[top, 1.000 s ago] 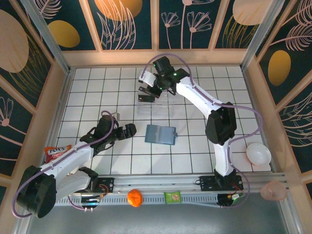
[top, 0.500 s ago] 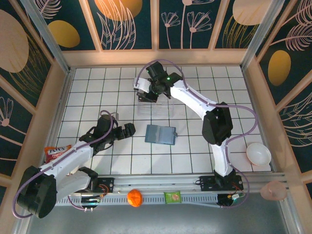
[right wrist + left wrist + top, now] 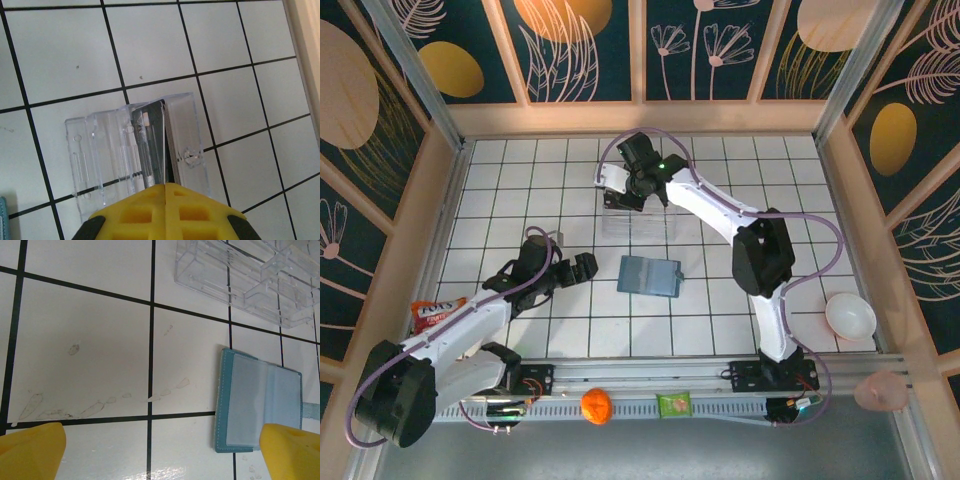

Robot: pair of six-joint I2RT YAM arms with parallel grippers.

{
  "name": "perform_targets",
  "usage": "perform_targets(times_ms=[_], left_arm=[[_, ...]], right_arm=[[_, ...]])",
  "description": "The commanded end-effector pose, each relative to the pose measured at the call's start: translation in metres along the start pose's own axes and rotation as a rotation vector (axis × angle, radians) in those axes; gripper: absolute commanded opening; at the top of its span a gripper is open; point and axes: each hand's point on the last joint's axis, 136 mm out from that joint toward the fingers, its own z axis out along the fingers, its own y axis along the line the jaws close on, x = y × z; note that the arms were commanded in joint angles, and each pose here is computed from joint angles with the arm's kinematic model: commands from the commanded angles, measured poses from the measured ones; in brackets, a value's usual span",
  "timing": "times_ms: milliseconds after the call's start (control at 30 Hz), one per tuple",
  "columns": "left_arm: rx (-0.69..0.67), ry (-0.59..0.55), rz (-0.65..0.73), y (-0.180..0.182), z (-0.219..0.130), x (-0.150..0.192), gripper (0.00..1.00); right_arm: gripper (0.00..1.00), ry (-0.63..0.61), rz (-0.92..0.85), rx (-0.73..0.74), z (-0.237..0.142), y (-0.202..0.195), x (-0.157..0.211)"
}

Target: Take the credit cards out of the card holder

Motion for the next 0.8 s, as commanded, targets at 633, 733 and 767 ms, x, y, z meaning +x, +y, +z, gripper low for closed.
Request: perform_targets(times_ms=[633,733,767], left_arm=[[0.008,-0.008,-0.018,-0.001,-0.001,-0.003,0.99],[0.018,-0.006,-0.020,-0.003,-0.001,-0.003,0.99],[0.018,-0.007,-0.021,-0.003,-0.001,-0.003,0.99]], right_arm=[[0.14,0.053,-0.047,0.166,0.035,-0.008,0.007],[0.22,0.019,-0.017,0.251,0.030,-0.024,-0.002],[0.25,-0.006,-0.002,0.266,0.026,-0.028,-0.007]])
